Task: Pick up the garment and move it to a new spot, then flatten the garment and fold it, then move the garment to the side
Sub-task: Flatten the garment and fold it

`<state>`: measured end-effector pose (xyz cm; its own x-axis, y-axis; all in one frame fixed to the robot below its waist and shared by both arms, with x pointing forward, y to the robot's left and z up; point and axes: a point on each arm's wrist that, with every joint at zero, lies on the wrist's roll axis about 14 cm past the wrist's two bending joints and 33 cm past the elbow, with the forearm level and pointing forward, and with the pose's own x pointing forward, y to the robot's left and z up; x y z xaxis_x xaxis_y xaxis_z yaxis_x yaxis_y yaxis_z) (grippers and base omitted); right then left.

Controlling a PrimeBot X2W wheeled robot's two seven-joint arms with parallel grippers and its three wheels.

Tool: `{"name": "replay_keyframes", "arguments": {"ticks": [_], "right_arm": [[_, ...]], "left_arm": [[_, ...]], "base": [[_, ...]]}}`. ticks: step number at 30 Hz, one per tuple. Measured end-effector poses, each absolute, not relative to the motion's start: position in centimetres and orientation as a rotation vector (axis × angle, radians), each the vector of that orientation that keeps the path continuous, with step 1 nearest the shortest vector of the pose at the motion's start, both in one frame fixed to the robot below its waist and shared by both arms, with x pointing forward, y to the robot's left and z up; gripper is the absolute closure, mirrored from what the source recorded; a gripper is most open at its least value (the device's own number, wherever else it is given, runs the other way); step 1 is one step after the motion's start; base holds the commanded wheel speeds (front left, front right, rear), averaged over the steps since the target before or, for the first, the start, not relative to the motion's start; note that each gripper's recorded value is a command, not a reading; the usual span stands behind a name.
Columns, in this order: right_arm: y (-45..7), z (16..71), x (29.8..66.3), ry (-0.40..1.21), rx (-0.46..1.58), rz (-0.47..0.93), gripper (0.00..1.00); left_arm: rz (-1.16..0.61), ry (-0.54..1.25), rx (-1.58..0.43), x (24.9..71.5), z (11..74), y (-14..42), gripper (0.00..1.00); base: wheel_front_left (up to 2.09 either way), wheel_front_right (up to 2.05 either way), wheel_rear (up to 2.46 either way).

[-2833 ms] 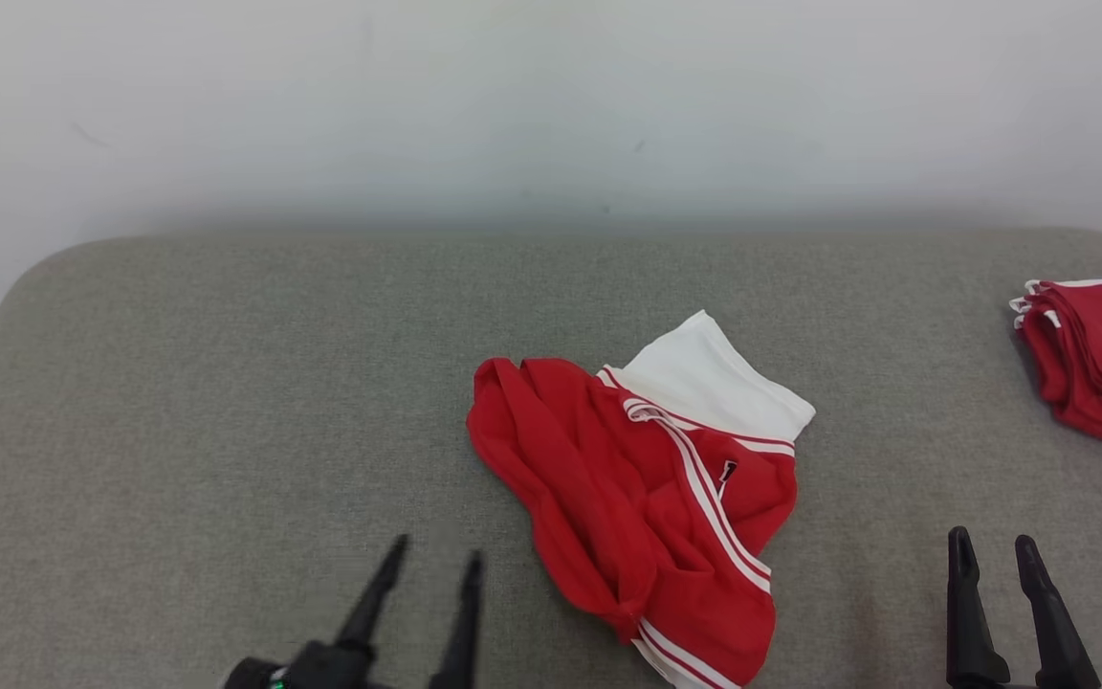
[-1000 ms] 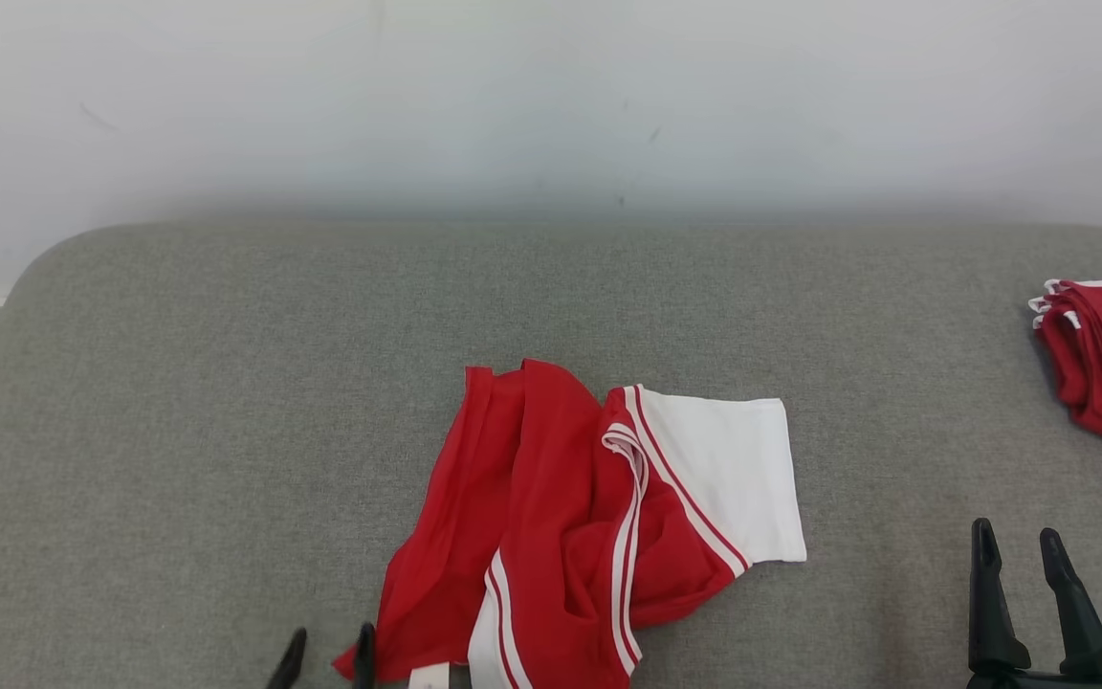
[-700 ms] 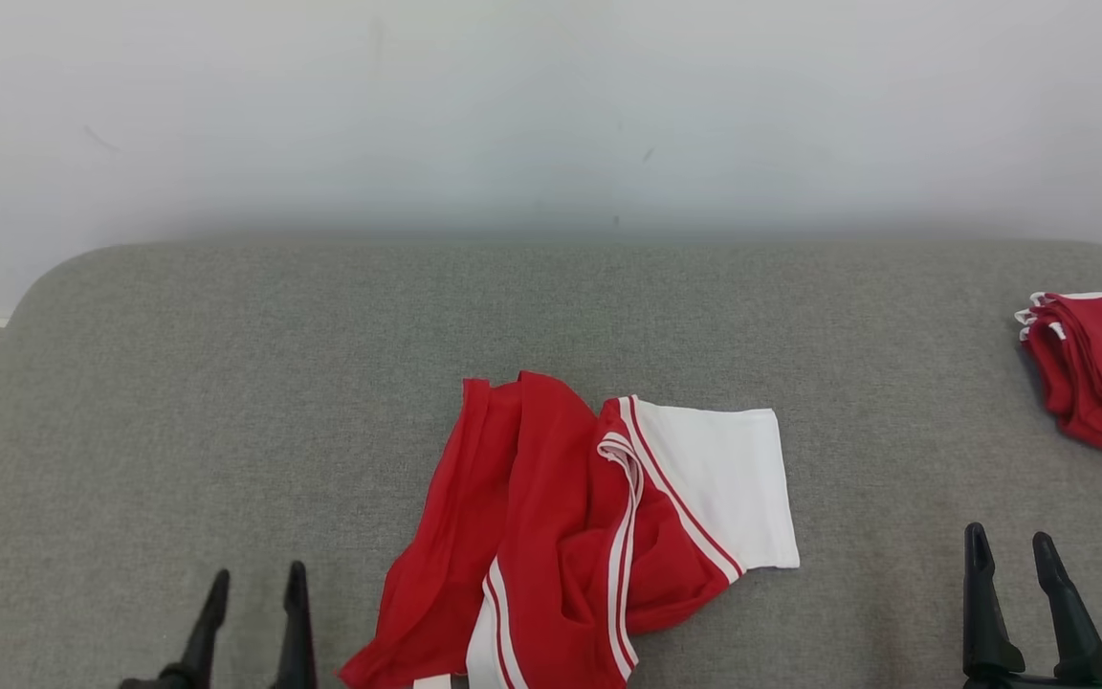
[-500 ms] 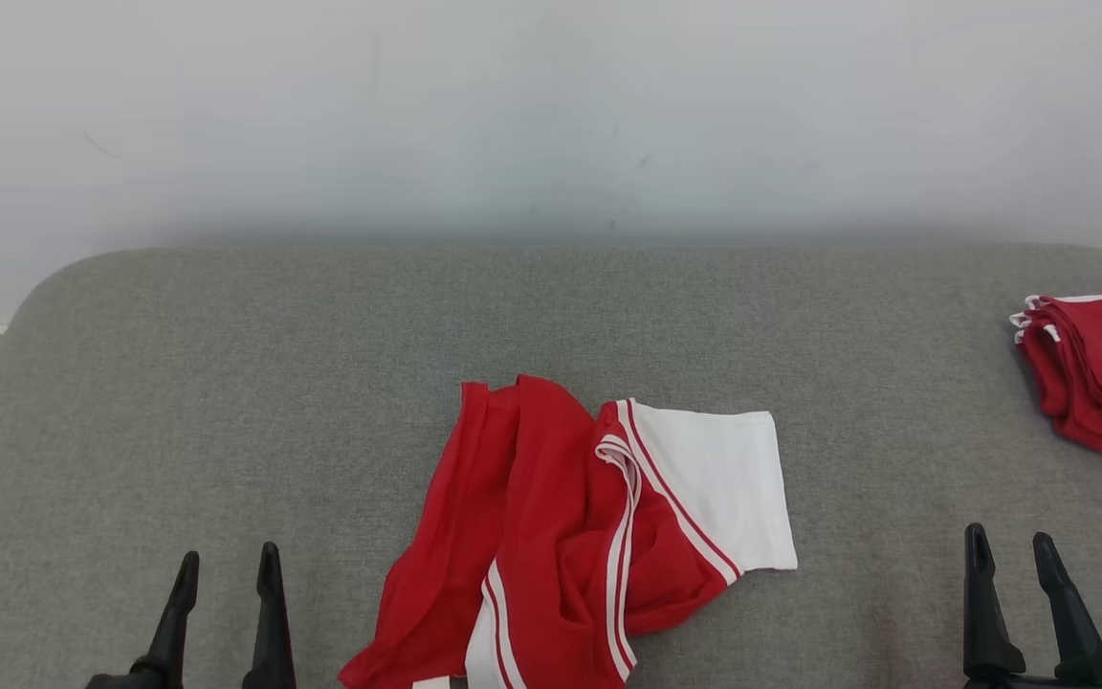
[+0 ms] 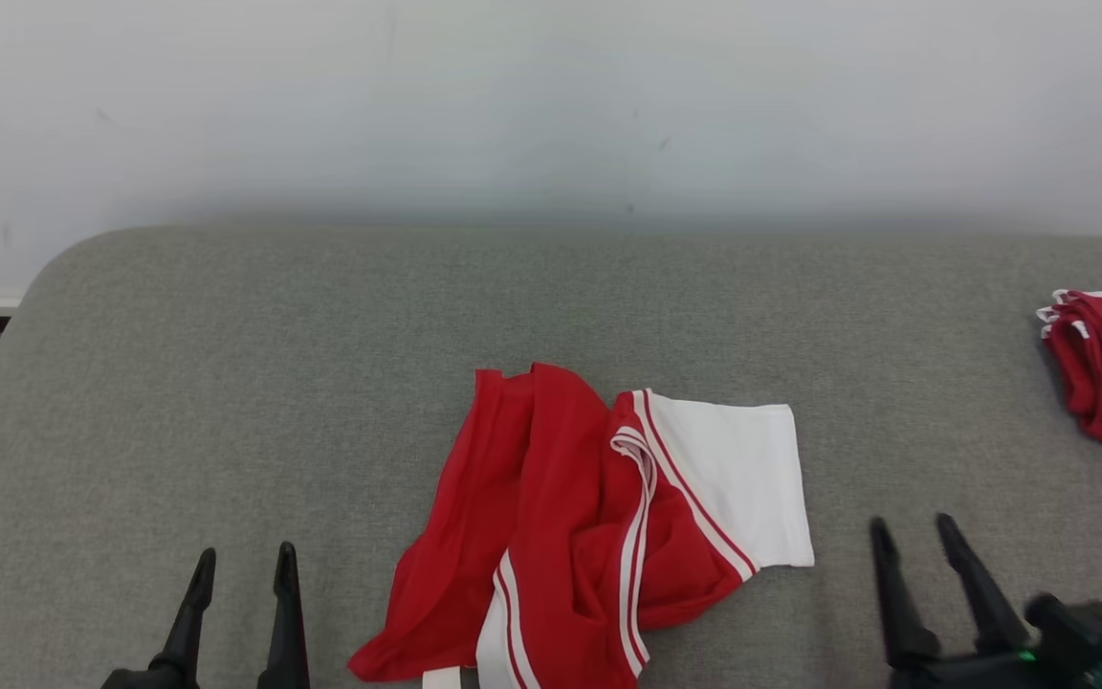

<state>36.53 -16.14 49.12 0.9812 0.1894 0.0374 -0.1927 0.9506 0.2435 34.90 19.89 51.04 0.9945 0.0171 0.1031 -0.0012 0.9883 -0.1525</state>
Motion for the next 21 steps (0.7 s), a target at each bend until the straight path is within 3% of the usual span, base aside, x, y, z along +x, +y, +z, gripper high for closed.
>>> {"name": "replay_keyframes", "arguments": {"ticks": [11, 21], "right_arm": [[-6.5, 47.9, 41.7, 0.135, 0.147, 0.493, 0.0], [-1.8, 44.3, 45.1, 0.317, 0.031, 0.609, 0.0]], "left_arm": [[0.031, -0.091, -0.186, 34.7, 50.6, 20.1, 0.0], [0.083, -0.075, -0.201, 34.6, 50.1, 21.4, 0.0]], "base": [[0.0, 0.0, 0.0], [0.0, 0.0, 0.0]]}}
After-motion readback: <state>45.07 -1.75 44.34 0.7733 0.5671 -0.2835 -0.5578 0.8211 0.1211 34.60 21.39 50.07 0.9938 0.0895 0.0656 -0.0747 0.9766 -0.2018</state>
